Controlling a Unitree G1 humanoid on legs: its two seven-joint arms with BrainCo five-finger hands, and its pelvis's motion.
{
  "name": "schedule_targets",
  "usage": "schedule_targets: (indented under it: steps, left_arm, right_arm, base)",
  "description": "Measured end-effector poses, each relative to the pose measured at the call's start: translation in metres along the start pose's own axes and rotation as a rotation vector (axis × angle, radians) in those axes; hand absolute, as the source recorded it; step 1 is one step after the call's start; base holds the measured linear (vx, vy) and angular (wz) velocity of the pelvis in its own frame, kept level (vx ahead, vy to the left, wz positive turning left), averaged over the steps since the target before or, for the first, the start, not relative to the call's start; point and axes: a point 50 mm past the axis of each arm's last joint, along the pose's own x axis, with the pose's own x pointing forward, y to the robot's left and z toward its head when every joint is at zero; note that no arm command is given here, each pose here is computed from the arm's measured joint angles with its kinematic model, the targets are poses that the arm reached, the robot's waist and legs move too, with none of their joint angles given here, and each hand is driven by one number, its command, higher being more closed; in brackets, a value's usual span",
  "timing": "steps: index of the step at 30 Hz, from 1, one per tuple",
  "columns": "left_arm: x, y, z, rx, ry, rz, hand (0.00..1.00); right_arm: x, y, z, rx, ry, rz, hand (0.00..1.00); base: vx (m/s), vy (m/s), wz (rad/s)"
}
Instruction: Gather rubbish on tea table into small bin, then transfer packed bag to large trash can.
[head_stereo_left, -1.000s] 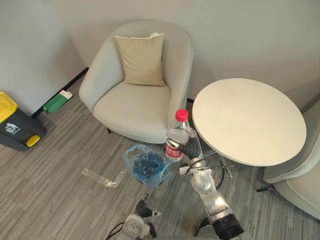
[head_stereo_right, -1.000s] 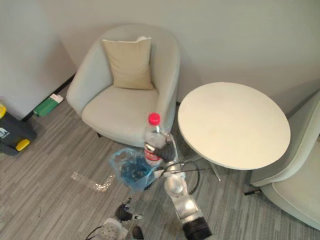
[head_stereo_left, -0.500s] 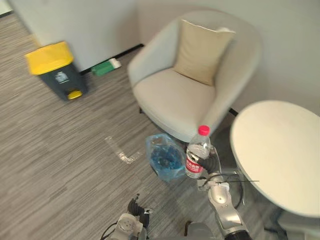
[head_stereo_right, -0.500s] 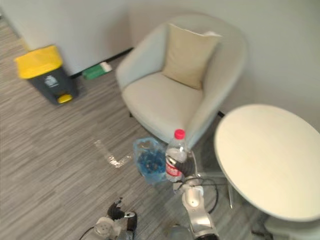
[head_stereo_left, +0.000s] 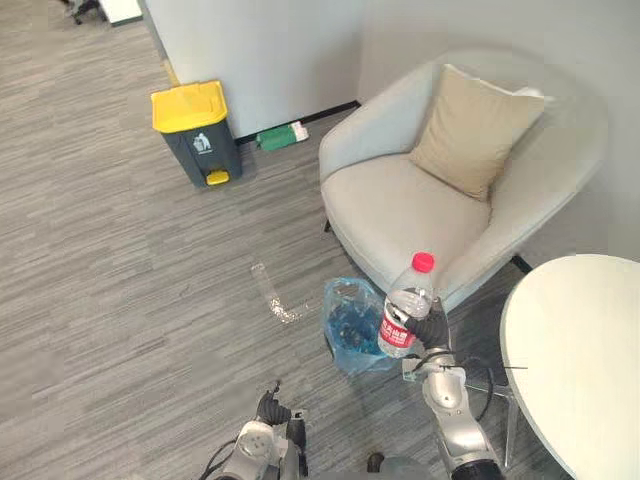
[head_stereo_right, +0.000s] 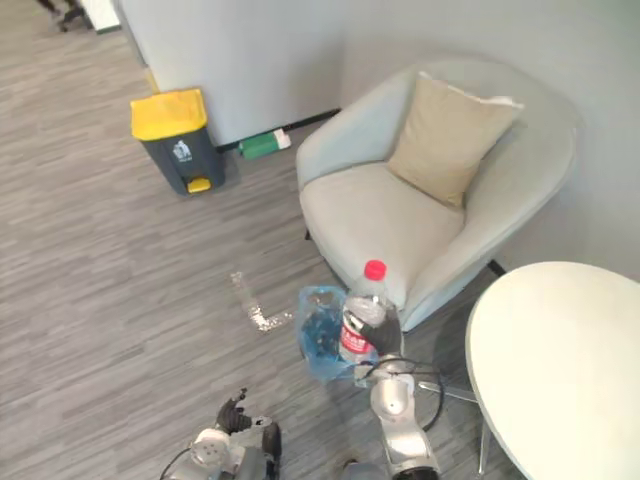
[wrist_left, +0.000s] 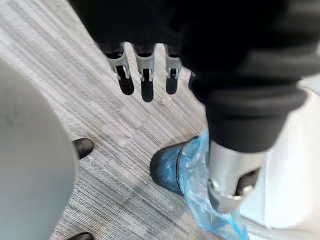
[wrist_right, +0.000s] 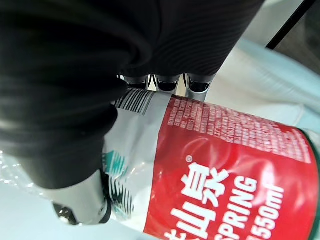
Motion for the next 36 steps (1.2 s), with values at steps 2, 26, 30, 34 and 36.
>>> schedule_targets:
  steps: [2,26,30,34,36]
  left_arm:
    - [0.000,0.001,-0.002,0.005,0.010,0.001,0.00]
    - [0.017,0.048,0.076,-0.147,-0.259,0.192,0.00]
    - [0.018,0.052,0.103,-0.173,-0.342,0.215,0.00]
    - [0.015,0.047,0.131,-0.216,-0.434,0.210,0.00]
    - [0.012,0.041,0.150,-0.241,-0.491,0.196,0.00]
  right_arm:
    - [-0.002,0.002,-0.002,-0.006,0.009,0.008,1.00]
    - [0.104,-0.025,0.079,-0.183,-0.254,-0.121,1.00]
    - [0.122,-0.040,0.122,-0.193,-0.386,-0.195,1.00]
    - [0.134,-0.055,0.170,-0.196,-0.523,-0.268,1.00]
    - [0.137,-0.063,0.193,-0.206,-0.590,-0.295,1.00]
  base:
    - [-0.08,0.015,-0.38]
    - [-0.10,-0.009,0.08]
    - [-0.05,-0.035,0.31]
    - [0.00,-0.044,0.25]
    - [0.00,-0.028,0.30]
